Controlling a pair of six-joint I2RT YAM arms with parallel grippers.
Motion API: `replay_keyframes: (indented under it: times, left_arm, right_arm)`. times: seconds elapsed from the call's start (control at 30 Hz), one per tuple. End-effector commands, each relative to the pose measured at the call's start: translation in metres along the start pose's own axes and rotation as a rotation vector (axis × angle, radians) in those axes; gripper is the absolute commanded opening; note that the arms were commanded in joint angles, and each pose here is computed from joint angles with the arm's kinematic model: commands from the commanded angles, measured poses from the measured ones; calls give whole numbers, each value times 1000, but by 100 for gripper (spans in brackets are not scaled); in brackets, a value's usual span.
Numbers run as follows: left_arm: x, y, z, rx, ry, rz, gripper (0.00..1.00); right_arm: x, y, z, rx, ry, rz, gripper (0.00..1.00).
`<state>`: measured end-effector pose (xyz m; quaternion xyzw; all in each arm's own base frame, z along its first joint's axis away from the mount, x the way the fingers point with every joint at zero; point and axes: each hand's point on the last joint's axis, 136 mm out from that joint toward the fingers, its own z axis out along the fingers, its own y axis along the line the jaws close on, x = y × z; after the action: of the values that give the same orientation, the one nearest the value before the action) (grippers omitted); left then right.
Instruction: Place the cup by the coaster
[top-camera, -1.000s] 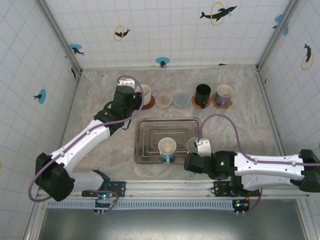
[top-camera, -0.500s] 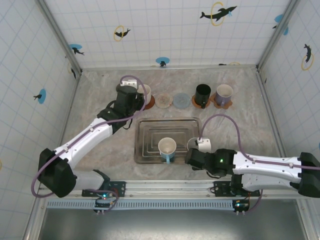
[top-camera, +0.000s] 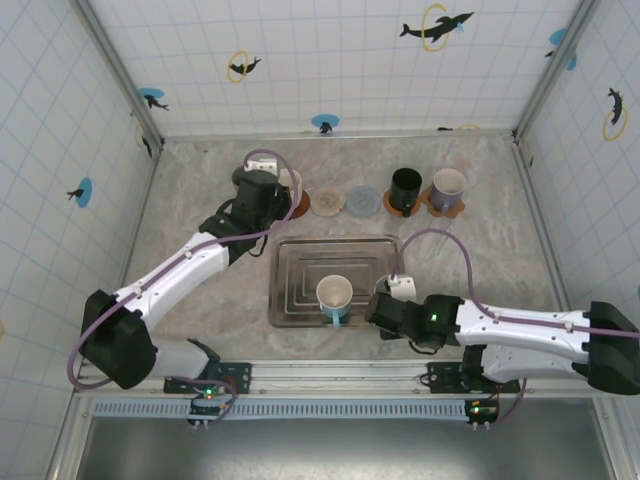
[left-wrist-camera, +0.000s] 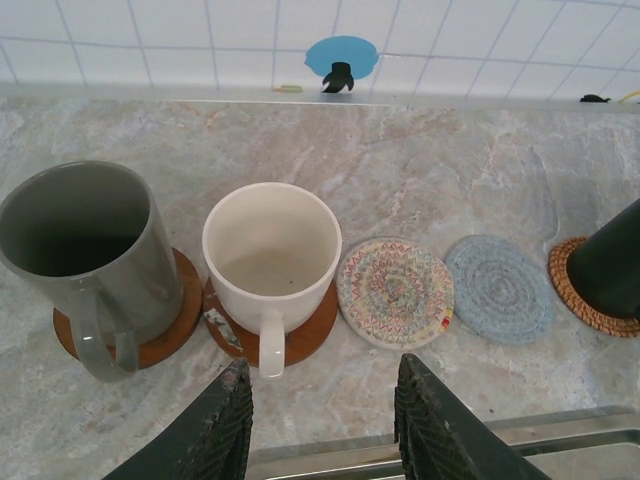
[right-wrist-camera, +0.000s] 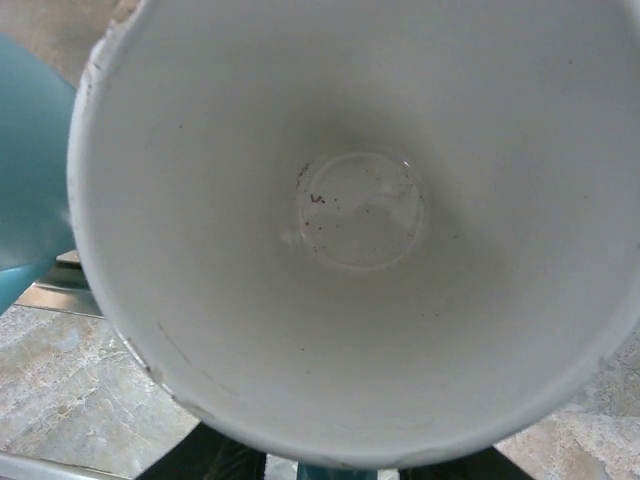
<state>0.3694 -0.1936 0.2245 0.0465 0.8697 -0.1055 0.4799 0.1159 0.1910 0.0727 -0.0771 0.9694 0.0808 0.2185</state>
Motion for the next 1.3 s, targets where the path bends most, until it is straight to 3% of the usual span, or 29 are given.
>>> replay_keyframes:
  times: [0.0, 0.27, 0.47, 1.27]
  left_arm:
    - [-11, -8, 0, 18, -21, 26, 40]
    - [-9, -8, 1, 13, -15, 28, 40]
    - [-8, -7, 3, 4, -7, 31, 40]
    - [-8, -4, 3, -10, -14, 25, 40]
  right_arm:
    - [1, -4, 6, 18, -2, -2, 30]
    - [0, -3, 8, 30, 5, -16, 25]
    - [-4, -2, 5, 40, -1, -27, 0]
    - [-52, 11, -27, 18, -127, -45, 0]
